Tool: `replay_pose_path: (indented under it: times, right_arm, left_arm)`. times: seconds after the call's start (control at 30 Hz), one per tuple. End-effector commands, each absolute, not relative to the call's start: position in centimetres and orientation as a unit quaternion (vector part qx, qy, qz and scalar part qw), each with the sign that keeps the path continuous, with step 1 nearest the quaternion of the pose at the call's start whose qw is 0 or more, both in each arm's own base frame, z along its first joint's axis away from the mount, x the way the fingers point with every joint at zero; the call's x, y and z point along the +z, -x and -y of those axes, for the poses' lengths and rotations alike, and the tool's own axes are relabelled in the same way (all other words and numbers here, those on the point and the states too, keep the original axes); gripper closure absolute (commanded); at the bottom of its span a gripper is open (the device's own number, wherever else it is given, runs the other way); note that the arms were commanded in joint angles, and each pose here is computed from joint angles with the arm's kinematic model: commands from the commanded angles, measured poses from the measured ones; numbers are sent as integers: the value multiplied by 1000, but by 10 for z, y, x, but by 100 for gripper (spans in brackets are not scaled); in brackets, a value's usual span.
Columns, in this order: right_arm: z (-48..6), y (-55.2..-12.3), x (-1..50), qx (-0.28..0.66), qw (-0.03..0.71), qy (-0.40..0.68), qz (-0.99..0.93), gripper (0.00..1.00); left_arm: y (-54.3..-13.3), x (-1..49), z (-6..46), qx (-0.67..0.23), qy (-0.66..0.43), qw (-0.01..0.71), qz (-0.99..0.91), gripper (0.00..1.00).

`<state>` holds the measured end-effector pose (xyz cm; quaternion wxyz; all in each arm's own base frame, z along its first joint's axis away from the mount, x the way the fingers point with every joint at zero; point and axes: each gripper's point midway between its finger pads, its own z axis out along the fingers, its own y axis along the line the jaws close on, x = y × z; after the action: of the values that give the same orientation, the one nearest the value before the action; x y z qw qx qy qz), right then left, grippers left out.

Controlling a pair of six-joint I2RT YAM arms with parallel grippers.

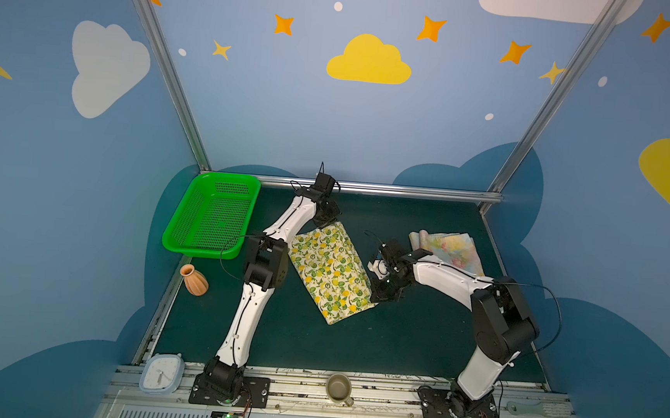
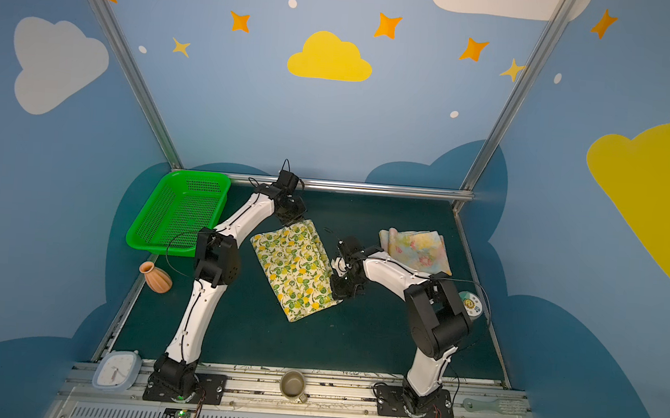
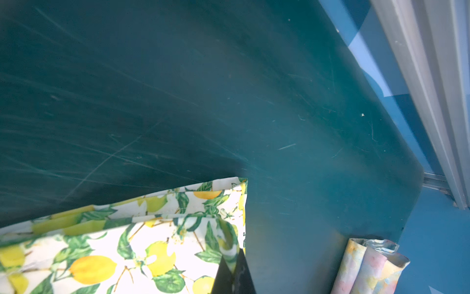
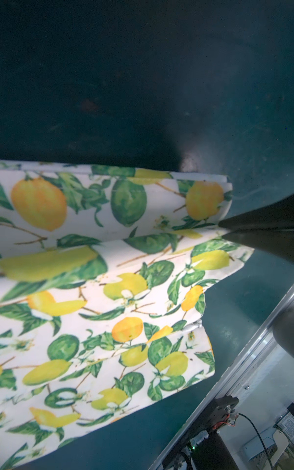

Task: Fold and stack skirts
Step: Fold the skirt at the center of the table.

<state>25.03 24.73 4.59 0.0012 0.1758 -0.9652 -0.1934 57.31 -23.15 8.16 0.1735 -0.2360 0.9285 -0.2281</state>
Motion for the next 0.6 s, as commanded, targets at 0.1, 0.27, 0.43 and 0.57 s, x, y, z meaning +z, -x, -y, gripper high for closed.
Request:
replay_pose_path:
  times: [0.1,0.27,0.43,0.57]
  right_arm:
    - [-229,-227,33,-162,61,-170,970,100]
    - [-227,-228,30,-158,63,-169,971,100]
    - [-226,-230,30,-159,62,-166,971,100]
    - [-226,-230,29,-158,65,-164,972,100]
  left_arm:
    - [-603,116,227,-257,246,237,-904,96]
    - [-608,110,233,-264,248,237,-902,96]
    - [-612,101,240,-278,247,226,-900,96]
    - [-616,93,244,-287,252,222,-897,93]
